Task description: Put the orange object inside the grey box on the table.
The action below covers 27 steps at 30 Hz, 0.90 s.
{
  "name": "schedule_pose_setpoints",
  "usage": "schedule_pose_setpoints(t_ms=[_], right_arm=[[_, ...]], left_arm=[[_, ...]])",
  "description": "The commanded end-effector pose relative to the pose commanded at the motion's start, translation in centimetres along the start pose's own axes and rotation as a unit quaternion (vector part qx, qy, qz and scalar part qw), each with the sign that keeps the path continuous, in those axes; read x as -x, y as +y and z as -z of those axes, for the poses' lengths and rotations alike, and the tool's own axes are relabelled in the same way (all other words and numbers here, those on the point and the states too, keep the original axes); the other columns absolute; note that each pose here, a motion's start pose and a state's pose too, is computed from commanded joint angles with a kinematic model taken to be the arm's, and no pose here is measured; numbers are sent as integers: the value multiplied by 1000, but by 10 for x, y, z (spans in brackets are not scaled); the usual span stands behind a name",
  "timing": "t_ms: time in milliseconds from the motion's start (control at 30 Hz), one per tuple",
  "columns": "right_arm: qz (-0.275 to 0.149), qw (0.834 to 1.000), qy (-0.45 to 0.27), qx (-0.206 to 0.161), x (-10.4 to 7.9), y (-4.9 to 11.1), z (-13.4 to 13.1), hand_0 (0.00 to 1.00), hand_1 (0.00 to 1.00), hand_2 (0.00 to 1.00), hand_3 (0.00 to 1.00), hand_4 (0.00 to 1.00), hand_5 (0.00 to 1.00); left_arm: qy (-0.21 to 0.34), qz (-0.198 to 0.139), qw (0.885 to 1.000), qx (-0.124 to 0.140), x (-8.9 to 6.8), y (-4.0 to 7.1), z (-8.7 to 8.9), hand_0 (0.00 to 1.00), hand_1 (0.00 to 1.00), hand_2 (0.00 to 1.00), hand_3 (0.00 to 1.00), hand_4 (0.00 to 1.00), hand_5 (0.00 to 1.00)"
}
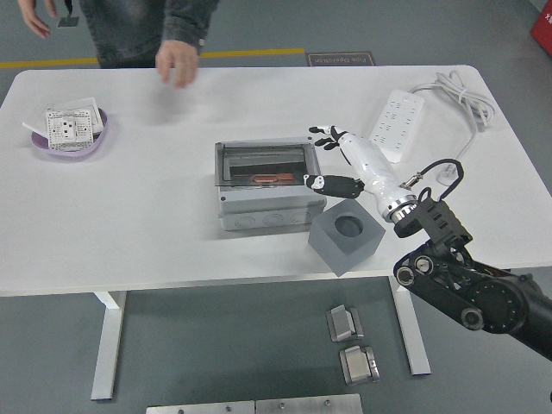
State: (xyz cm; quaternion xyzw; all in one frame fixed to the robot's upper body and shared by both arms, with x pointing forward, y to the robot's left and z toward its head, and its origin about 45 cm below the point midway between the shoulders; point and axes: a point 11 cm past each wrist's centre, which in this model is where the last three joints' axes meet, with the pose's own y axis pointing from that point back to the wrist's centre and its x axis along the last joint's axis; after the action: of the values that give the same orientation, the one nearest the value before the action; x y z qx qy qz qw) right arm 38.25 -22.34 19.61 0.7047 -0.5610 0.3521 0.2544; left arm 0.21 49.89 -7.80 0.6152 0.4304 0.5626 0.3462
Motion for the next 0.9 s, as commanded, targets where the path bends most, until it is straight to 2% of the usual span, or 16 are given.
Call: schedule_pose_setpoints(t_ms=[167,300,433,633,667,833,867,900], right_arm=[[-47,996,-71,27,-16,22,-25,744,669,724,843,890,538],[-88,984,-147,44,-32,40,-45,729,664,719,823,888,544],[-125,969,-209,41,-52,46,-53,729,664,719,823,888,544],[-175,930,-324,2,-88,49,-52,730,668,718,811,889,548],[-179,921,-347,-5,-92,49,-51,725,670,718,794,909,580],[-178,877,-445,-22,-101,48,-47,725,670,718,794,909,580],[-177,869,-462,-23,-102,48,-47,730,674,716,786,947,674],[-177,861,-476,-23,-102,48,-47,730,674,716,786,947,674]], left_arm=[[-2,-1,1000,0,-1,0,0,715,707,684,813,744,462],[-3,-2,1000,8,-2,1,-6,715,707,684,813,745,462],[-4,0,1000,17,-1,3,-12,715,707,684,813,745,462],[-9,6,999,43,6,7,-28,715,707,684,813,745,462],[-10,8,999,48,7,8,-32,715,707,685,814,746,461],[-13,10,997,70,10,12,-46,715,707,685,814,746,461],[-12,10,997,73,10,13,-47,715,707,684,812,748,463],[-12,10,997,75,10,13,-49,715,707,684,812,748,463]])
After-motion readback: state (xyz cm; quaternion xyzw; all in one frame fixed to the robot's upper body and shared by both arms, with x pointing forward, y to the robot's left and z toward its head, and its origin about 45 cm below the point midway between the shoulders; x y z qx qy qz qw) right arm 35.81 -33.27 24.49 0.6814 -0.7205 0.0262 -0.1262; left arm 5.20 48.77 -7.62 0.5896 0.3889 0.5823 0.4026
